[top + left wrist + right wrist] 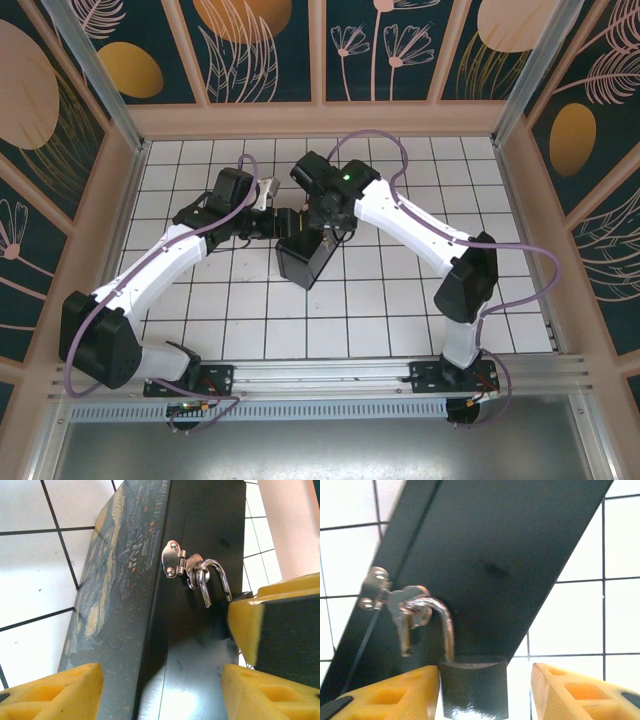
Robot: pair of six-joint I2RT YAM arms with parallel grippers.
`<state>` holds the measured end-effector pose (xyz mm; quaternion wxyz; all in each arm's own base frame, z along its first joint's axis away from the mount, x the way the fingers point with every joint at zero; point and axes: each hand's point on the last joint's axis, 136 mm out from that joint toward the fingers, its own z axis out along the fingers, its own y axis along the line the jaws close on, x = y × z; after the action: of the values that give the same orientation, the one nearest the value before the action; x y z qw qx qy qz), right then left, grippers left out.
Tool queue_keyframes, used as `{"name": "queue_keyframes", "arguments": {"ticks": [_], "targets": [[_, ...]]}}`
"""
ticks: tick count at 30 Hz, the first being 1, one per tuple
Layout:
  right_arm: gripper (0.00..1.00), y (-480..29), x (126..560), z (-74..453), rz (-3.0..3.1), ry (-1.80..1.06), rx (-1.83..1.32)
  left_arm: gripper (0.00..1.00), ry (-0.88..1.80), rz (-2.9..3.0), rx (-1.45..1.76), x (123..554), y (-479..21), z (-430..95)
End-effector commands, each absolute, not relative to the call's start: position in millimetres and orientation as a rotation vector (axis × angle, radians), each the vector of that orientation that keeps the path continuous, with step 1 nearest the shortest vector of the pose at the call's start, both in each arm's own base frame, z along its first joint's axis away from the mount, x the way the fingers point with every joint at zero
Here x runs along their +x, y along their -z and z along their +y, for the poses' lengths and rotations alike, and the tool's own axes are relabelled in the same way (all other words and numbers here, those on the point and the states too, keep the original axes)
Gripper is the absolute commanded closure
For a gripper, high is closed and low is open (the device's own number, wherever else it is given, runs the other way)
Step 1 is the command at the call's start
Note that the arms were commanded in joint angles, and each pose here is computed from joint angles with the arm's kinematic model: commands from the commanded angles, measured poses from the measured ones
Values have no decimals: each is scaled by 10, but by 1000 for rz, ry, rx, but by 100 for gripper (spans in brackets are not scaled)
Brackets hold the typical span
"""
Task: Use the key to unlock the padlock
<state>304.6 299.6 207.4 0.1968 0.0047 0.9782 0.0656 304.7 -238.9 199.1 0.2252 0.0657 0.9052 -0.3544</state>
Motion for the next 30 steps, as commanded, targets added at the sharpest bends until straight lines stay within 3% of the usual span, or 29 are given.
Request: {"name": "queue_keyframes", "arguments": {"ticks": [1, 18, 25, 30], "targets": [[47, -2363, 3157, 2986, 2680, -217, -1, 36, 992, 2501, 188, 3060, -1968, -2400], [49, -1844, 3036, 2835, 2813, -68, -28, 38, 999, 2515, 189, 3000, -1876, -2385], [54, -1776, 3020, 2867, 2828, -88, -21, 39, 1006, 2517, 190, 2979, -1864, -2383], [65, -1809, 3028, 2900, 2819, -121, -14, 39, 1005, 2514, 194, 2977, -1871, -2383]]}}
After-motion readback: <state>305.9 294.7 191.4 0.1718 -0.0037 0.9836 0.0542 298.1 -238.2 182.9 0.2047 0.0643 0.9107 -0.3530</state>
